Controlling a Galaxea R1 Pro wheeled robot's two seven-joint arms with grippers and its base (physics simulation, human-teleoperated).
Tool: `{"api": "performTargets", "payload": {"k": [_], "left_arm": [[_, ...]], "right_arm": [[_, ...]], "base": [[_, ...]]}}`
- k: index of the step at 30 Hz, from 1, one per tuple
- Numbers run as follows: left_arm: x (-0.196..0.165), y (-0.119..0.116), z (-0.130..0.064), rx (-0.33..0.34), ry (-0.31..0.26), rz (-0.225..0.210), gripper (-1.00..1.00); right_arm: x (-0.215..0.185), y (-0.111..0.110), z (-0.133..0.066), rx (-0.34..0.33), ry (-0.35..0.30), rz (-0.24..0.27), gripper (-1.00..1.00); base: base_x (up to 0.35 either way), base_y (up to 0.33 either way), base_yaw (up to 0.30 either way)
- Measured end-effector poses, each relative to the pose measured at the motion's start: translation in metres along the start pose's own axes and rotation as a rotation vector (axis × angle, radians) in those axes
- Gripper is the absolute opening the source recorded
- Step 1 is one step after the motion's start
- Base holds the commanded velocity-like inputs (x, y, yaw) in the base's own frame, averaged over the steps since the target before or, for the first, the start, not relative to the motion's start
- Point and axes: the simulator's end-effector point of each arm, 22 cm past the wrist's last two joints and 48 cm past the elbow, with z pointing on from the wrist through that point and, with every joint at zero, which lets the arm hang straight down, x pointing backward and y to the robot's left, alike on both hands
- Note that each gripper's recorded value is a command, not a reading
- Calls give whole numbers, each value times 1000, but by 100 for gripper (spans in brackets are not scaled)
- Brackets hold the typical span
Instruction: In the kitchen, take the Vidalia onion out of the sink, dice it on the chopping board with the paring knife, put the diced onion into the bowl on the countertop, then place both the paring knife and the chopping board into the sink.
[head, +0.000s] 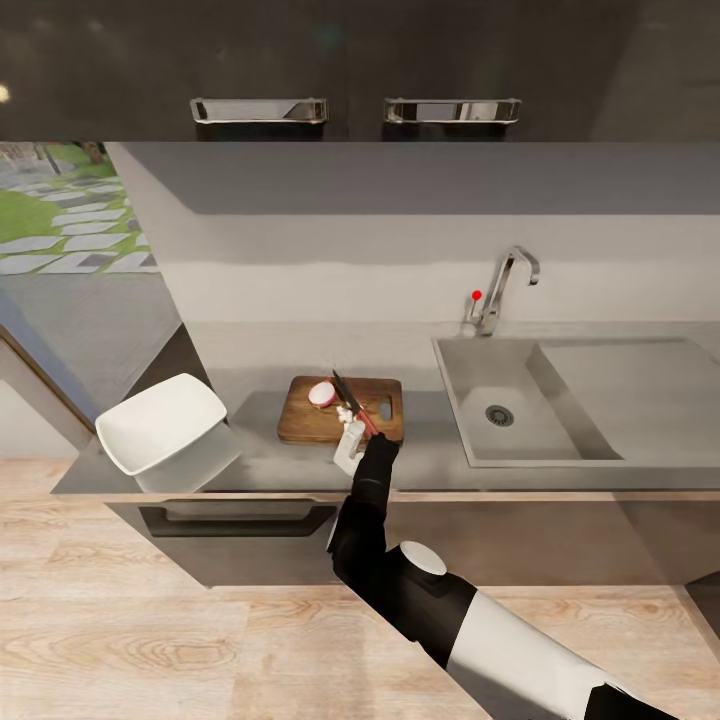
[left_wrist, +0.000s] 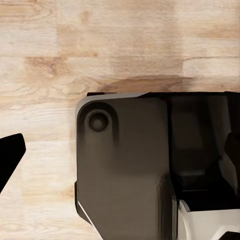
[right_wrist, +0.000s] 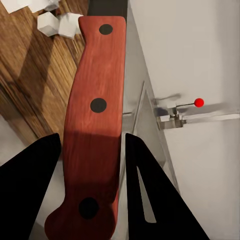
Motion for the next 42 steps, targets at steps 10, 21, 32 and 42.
{"api": "performTargets", "payload": {"k": [10,21,32,42], "left_arm": [[1,0,0,0,2,0,100],[1,0,0,0,1,0,100],[0,0,0,0,1,0,100],[0,0,0,0,-1,0,100]], "right_arm": [[-3,-6,-1,12,-6,7,-100],[-16,-24,-7,34,-37,56,-100],[-16,-23,-7,30,-36,58,-100],[-7,-9,-3,11,-15,27,-100]], "base": [[0,47,0],[0,103,0],[57,46,0],[6,4,0]]}}
